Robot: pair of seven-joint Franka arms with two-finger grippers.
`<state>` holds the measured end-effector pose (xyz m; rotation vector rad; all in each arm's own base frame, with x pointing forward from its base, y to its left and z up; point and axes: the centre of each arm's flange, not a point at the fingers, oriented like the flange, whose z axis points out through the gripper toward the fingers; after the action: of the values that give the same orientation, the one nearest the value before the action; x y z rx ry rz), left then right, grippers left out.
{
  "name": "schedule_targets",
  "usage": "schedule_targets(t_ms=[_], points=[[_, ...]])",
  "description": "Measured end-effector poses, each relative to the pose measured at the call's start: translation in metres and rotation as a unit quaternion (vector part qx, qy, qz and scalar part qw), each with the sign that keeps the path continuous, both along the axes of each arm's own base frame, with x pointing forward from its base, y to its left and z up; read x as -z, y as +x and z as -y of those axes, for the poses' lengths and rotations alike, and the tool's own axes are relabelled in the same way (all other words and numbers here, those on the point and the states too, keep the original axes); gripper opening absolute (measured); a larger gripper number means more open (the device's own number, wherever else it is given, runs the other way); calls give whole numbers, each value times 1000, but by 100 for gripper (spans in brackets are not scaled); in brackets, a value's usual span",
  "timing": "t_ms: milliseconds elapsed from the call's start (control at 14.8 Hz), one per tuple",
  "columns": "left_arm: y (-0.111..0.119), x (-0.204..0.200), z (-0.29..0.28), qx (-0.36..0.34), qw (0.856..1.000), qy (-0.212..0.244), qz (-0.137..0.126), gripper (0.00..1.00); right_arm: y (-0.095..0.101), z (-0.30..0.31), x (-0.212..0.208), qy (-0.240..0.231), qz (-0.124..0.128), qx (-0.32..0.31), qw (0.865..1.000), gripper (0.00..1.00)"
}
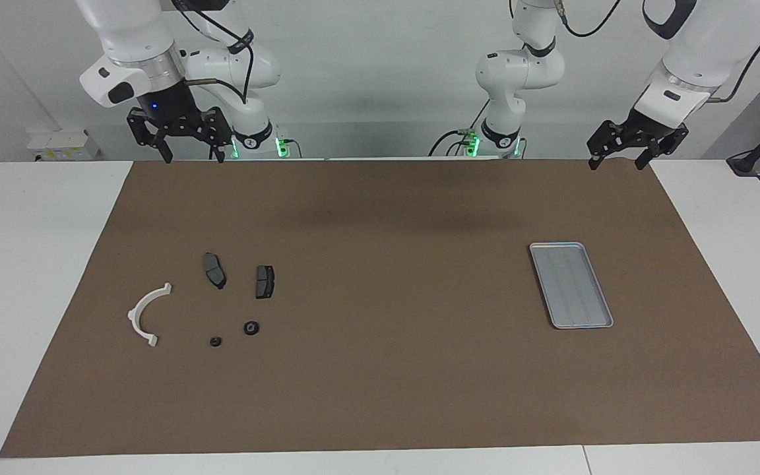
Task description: Pick bearing gear from pile to tray
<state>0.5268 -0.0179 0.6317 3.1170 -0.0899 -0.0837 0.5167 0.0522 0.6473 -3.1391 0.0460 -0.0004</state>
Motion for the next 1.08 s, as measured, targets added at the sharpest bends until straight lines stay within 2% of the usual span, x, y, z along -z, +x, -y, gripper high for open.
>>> schedule_targets(t_ms=[678,881,1084], points=[[0,0,0,0,1000,0,0,100,2,-1,10,-1,-7,-1,1000,100],[0,0,0,0,1000,0,0,100,16,-1,39,1,-2,0,1000,100],[0,0,0,0,1000,0,0,100,44,-3,96,2,-8,1,1000,100]])
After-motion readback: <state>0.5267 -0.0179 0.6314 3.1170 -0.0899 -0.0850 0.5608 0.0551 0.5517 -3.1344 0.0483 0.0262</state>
